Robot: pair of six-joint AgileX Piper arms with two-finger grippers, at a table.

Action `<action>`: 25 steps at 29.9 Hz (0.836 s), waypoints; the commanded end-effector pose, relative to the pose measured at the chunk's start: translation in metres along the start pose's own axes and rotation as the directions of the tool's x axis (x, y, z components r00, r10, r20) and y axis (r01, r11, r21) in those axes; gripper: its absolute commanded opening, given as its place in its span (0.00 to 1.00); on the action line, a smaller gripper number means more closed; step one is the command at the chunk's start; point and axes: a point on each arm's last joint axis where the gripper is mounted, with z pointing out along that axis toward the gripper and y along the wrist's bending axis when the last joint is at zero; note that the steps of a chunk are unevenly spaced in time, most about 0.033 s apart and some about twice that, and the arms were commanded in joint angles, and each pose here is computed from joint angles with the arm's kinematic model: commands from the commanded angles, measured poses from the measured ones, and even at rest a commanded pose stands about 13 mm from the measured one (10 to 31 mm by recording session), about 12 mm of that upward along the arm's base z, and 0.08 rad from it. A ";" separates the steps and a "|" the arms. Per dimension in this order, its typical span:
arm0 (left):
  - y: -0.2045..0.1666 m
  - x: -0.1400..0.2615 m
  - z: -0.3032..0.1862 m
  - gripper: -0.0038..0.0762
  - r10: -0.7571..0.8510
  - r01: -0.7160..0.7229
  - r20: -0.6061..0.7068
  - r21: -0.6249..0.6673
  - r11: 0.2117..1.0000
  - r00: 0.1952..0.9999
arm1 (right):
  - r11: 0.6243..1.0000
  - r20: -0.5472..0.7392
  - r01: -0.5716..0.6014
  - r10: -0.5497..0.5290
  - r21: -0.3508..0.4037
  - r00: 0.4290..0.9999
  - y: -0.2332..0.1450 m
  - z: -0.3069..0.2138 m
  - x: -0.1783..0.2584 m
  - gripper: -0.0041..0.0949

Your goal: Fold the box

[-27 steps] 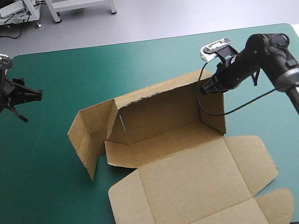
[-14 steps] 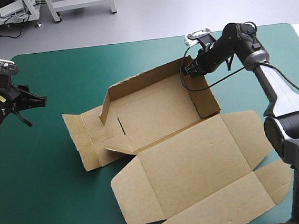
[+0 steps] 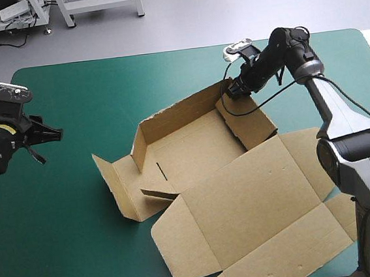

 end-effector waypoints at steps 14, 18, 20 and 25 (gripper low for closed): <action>0.018 -0.010 -0.014 0.41 -0.051 0.058 0.110 -0.064 0.996 0.993 | 0.994 0.011 -0.081 0.080 0.075 0.997 0.036 -0.083 0.029 0.70; 0.017 -0.011 -0.014 0.41 -0.056 0.064 0.120 -0.061 0.996 0.991 | 0.995 -0.073 -0.087 0.090 0.055 0.993 0.040 -0.071 0.052 0.70; 0.017 -0.011 -0.014 0.41 -0.064 0.071 0.122 -0.053 0.996 0.990 | 0.996 -0.104 -0.076 0.081 0.044 0.991 0.040 -0.060 0.055 0.70; 0.015 -0.011 -0.014 0.41 -0.078 0.082 0.125 -0.028 0.996 0.989 | 0.997 -0.163 -0.002 0.015 0.077 0.986 0.038 -0.031 0.048 0.63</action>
